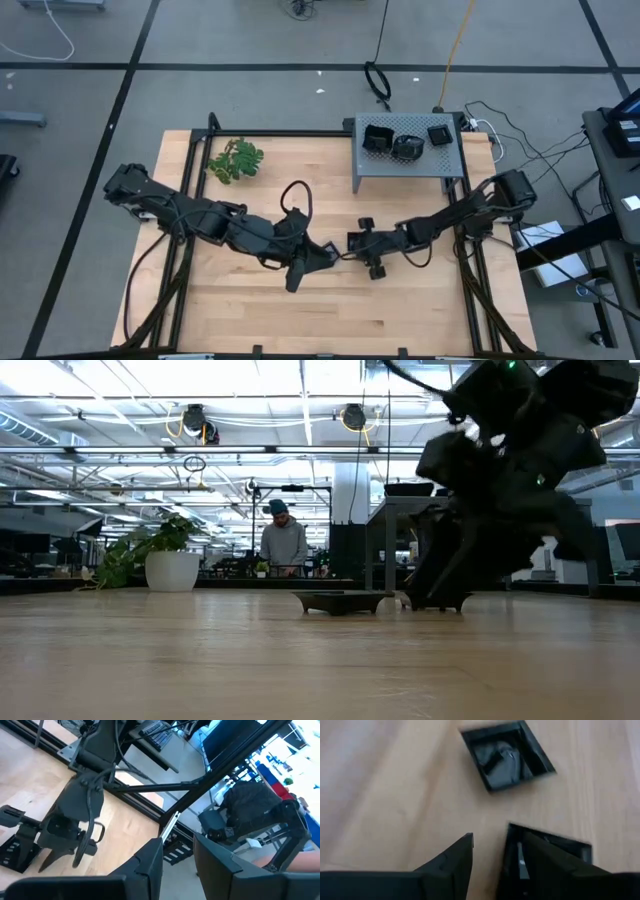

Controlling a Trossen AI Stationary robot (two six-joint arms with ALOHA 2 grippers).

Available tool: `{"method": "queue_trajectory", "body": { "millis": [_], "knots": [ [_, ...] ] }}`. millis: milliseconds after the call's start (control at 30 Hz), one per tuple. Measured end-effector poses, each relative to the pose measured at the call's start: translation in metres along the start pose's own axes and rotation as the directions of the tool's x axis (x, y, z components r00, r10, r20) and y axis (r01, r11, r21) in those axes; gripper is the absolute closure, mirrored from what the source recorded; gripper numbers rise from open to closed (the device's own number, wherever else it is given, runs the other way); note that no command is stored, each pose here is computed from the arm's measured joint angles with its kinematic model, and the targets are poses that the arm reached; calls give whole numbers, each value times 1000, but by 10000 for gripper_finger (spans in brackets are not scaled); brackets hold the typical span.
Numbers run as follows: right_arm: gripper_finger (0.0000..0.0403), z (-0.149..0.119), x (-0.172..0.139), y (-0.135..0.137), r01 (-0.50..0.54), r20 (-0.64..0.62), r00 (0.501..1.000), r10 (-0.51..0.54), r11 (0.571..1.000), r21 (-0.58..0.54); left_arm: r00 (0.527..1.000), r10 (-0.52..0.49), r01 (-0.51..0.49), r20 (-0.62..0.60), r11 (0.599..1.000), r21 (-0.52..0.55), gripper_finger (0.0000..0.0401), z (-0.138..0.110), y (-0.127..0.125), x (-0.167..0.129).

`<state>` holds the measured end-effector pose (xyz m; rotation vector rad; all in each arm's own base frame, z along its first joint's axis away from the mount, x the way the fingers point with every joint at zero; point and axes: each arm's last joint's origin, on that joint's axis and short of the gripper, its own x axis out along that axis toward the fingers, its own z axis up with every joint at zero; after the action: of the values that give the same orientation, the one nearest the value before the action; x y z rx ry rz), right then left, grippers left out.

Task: Pick & Place Mini shaped plates
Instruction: Stack the square plate on top of the square plates on the shelf

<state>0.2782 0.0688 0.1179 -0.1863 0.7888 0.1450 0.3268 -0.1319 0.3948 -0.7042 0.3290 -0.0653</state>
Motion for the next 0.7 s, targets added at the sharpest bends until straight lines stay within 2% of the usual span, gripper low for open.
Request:
{"method": "queue_trajectory", "body": {
  "millis": [167,267,367,567,700],
  "knots": [
    [260,-7,8,0,86,-40,996,-86,996,8,1000,2,-2,4,1000,6,290,1,0,0],
    [276,-7,8,0,86,-42,996,-84,995,53,1000,2,-2,4,1000,7,290,0,0,0],
    [303,-6,7,4,82,-36,996,-80,995,52,1000,1,-1,3,1000,9,290,0,0,0],
    [386,-4,4,11,68,-16,998,-67,998,20,1000,2,-2,2,999,34,290,0,0,0],
    [394,3,-6,15,64,23,998,-64,997,34,1000,5,-5,-1,999,34,290,0,1,0]
  ]
}}
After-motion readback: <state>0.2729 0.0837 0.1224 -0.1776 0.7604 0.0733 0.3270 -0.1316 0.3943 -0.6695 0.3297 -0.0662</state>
